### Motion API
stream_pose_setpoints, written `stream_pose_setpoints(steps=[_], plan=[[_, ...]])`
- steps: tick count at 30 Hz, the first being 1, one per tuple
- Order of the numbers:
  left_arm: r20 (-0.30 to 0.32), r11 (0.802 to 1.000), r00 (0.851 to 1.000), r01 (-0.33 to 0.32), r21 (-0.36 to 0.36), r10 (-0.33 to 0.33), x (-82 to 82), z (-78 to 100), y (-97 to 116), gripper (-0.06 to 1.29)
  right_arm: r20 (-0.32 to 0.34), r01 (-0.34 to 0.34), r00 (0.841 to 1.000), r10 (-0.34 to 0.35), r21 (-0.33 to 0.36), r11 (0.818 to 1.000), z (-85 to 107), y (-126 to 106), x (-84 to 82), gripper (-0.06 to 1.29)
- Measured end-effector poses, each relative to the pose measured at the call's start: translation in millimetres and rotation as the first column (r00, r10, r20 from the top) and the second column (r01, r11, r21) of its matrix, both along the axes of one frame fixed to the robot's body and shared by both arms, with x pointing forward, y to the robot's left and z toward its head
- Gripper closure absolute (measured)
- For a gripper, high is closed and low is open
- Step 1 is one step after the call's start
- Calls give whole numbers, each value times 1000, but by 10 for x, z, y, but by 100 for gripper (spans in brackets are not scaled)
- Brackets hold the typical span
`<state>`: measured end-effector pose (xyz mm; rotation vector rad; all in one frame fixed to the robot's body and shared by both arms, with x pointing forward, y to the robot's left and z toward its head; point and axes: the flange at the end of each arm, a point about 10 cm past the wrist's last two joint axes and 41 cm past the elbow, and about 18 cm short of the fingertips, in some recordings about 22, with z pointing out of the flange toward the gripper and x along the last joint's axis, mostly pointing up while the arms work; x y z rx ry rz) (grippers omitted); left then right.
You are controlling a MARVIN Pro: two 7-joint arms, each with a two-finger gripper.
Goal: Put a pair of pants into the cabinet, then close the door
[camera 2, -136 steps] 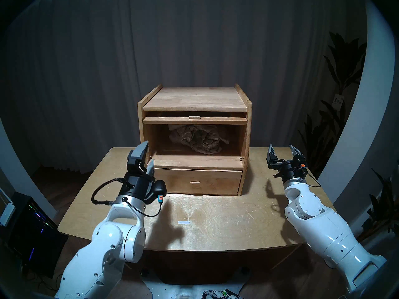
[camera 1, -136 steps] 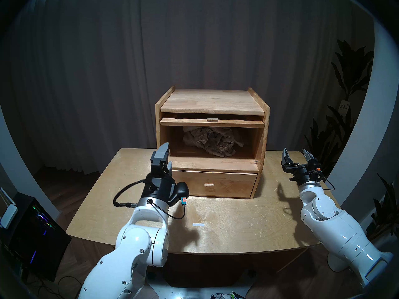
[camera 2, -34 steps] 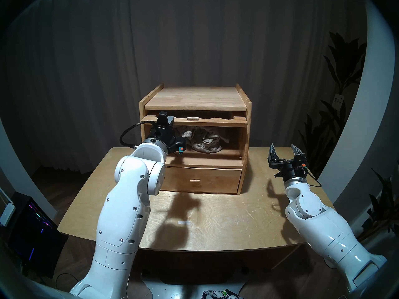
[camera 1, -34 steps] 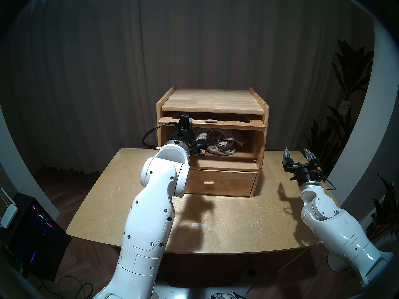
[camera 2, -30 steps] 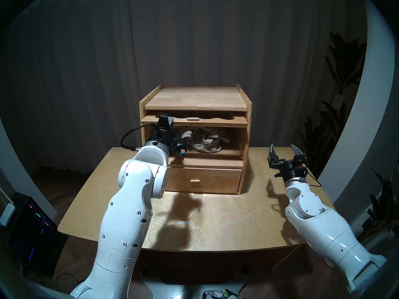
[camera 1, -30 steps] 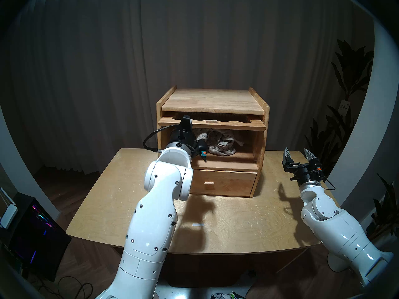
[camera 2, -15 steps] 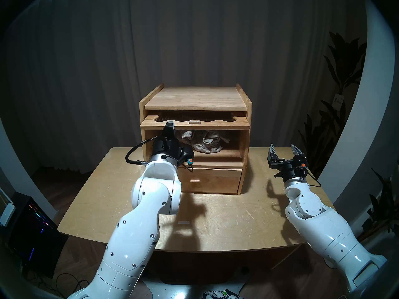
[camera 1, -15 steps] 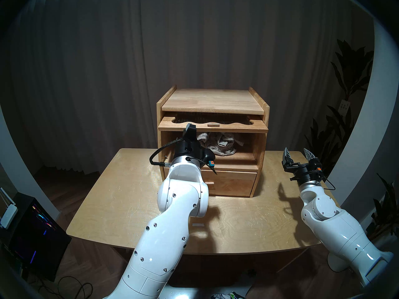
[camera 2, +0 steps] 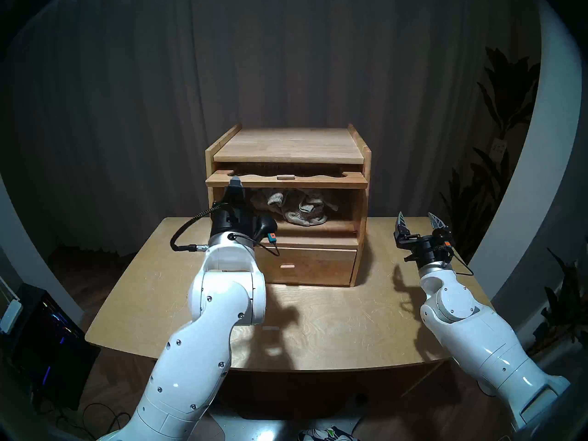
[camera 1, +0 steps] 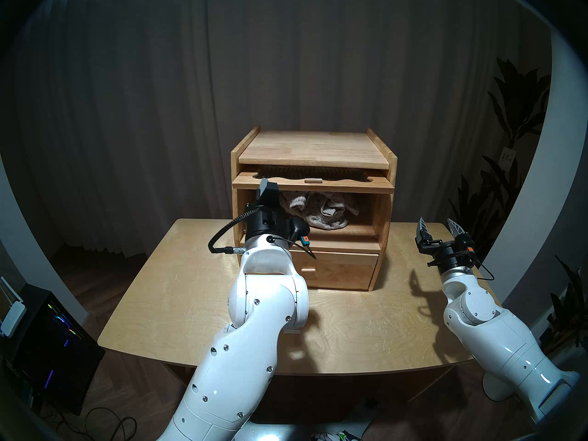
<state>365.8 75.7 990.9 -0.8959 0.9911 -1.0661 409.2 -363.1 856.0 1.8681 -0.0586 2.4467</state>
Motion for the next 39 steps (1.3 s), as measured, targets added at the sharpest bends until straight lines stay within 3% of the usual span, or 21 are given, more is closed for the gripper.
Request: stream_pose_setpoints(steps=[3, 4, 5, 6, 7, 14, 21, 27, 36, 37, 39], plan=[[-6, 998, 999, 53, -24, -54, -76, 108, -57, 126, 0, 0, 1000, 0, 0, 1000, 0, 0, 0, 0], [-9, 997, 998, 67, -28, -67, -90, 124, -69, 118, 0, 0, 1000, 0, 0, 1000, 0, 0, 0, 0], [-16, 995, 996, 90, -37, -90, -114, 150, -86, 95, 0, 0, 1000, 0, 0, 1000, 0, 0, 0, 0], [-27, 992, 993, 115, -45, -116, -134, 174, -96, 16, 0, 0, 1000, 0, 0, 1000, 0, 0, 0, 0], [-35, 990, 991, 129, -49, -131, -142, 185, -100, 0, 0, 0, 1000, 0, 0, 1000, 0, 0, 0, 0], [-144, 974, 964, 214, -66, -222, -52, 184, 1, -2, 0, -1, 1000, 1, 1, 1000, 0, 0, 0, 0], [-235, 978, 949, 197, -68, -207, 314, 83, 255, -2, 0, -1, 1000, 1, 1, 1000, 1, 1, 0, 0], [-265, 979, 943, 183, -87, -200, 568, 36, 380, -2, 0, -1, 1000, 1, 1, 1000, 1, 1, 1, 0], [-267, 961, 926, 235, -147, -267, 815, 36, 257, -1, 0, -2, 1000, 2, 1, 1000, 0, 1, 0, 0], [-265, 960, 926, 236, -151, -270, 822, 38, 254, 3, 0, -2, 1000, 2, 1, 1000, 0, 1, 0, 0], [-257, 957, 926, 240, -162, -276, 838, 35, 254, 38, 0, -2, 1000, 2, 1, 1000, 0, 1, 0, 0]])
